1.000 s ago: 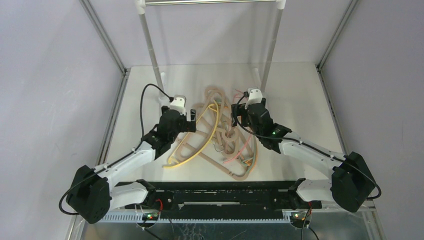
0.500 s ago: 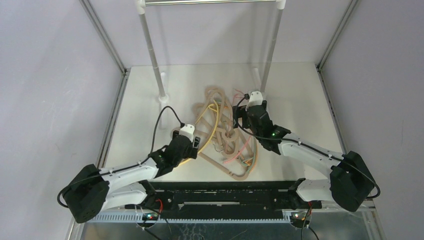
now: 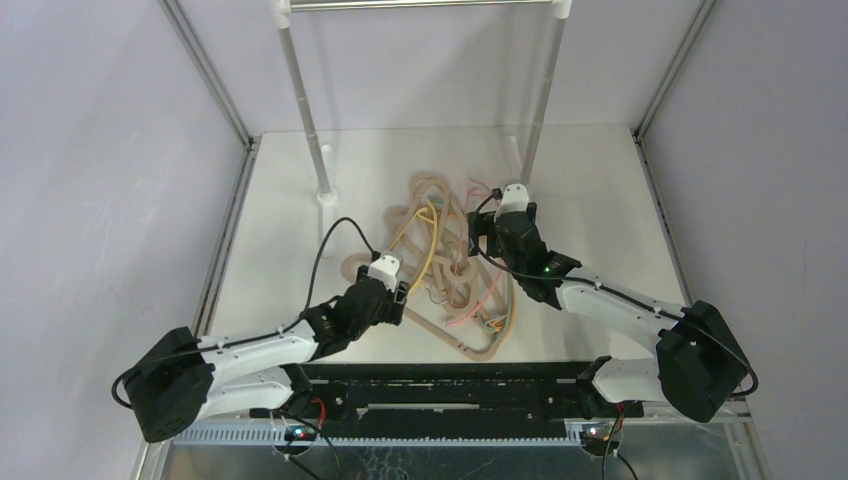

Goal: Organize the hangers

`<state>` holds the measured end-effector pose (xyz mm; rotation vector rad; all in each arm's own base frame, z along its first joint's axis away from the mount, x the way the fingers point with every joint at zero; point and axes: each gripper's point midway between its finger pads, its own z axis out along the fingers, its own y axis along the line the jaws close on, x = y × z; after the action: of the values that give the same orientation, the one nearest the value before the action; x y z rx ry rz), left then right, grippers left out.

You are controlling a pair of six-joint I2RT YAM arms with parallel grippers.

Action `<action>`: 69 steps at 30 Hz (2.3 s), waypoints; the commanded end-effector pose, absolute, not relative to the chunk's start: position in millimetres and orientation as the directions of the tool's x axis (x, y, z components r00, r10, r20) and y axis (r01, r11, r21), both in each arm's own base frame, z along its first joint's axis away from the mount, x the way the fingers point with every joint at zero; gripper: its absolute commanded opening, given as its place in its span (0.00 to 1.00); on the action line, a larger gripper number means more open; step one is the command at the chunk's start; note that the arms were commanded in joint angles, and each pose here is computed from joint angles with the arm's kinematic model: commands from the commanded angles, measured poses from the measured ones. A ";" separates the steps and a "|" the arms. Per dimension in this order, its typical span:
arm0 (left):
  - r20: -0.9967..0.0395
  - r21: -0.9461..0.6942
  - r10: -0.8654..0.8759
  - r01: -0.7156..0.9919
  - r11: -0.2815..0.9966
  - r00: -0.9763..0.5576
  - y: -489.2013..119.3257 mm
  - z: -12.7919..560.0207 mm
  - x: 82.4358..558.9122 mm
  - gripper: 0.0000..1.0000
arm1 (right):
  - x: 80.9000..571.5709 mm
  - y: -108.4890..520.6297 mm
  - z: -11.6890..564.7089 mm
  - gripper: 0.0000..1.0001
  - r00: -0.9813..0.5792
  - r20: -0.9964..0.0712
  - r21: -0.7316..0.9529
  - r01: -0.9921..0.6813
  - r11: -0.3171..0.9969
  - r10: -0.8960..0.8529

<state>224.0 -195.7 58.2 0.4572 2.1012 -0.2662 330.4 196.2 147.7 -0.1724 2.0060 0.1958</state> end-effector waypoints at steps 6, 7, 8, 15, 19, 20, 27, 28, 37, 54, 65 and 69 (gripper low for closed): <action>-0.828 -0.023 0.221 0.425 0.905 -0.515 -210.0 45.6 228.0 0.68 | 338.7 192.5 152.7 1.00 -0.410 -0.911 0.121 -0.173 0.977 0.040; -0.825 -0.022 0.225 0.426 0.904 -0.519 -211.0 43.6 228.1 0.68 | 338.9 191.3 152.5 1.00 -0.411 -0.911 0.122 -0.170 0.978 0.043; -0.820 -0.019 0.229 0.425 0.905 -0.524 -211.1 41.2 228.2 0.67 | 339.2 190.7 152.3 1.00 -0.411 -0.911 0.123 -0.168 0.978 0.045; -0.813 -0.018 0.232 0.421 0.907 -0.534 -212.1 38.3 228.2 0.46 | 340.4 182.5 151.3 1.00 -0.408 -0.910 0.135 -0.145 0.980 0.064; -0.818 -0.023 0.225 0.421 0.907 -0.530 -212.5 42.1 228.1 0.40 | 340.2 178.7 148.0 1.00 -0.414 -0.907 0.136 -0.135 0.981 0.069; -0.818 -0.024 0.226 0.423 0.906 -0.529 -213.0 43.0 228.0 0.37 | 340.7 177.7 147.5 1.00 -0.415 -0.907 0.137 -0.131 0.982 0.071; -0.824 -0.045 0.221 0.449 0.892 -0.521 -220.5 65.6 226.8 0.00 | 341.0 172.7 146.1 1.00 -0.418 -0.905 0.142 -0.117 0.983 0.081; -0.831 -0.051 0.214 0.455 0.889 -0.513 -222.5 72.5 227.3 0.00 | 341.6 171.7 146.5 1.00 -0.416 -0.905 0.143 -0.114 0.983 0.083; -0.884 -0.085 0.152 0.471 0.878 -0.443 -228.1 136.4 231.6 0.00 | 340.9 164.8 148.6 1.00 -0.413 -0.904 0.164 -0.097 0.982 0.110; -0.959 -0.285 -0.236 0.505 0.815 -0.159 -242.5 346.1 311.9 0.00 | 335.6 137.9 164.4 1.00 -0.361 -0.921 0.164 -0.011 0.986 0.149; -0.856 -0.470 -0.491 0.637 0.611 -0.160 -282.2 434.8 376.4 0.00 | 319.0 106.6 205.5 1.00 -0.268 -0.950 0.158 0.038 0.987 0.163; -0.774 -0.529 -0.614 0.693 0.490 -0.156 -281.0 468.8 389.0 0.00 | 312.4 94.7 215.7 1.00 -0.240 -0.957 0.152 0.061 0.987 0.162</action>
<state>392.6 -283.3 372.6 0.1094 1.5926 -0.9112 317.4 111.5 205.2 0.1402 1.8451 0.1517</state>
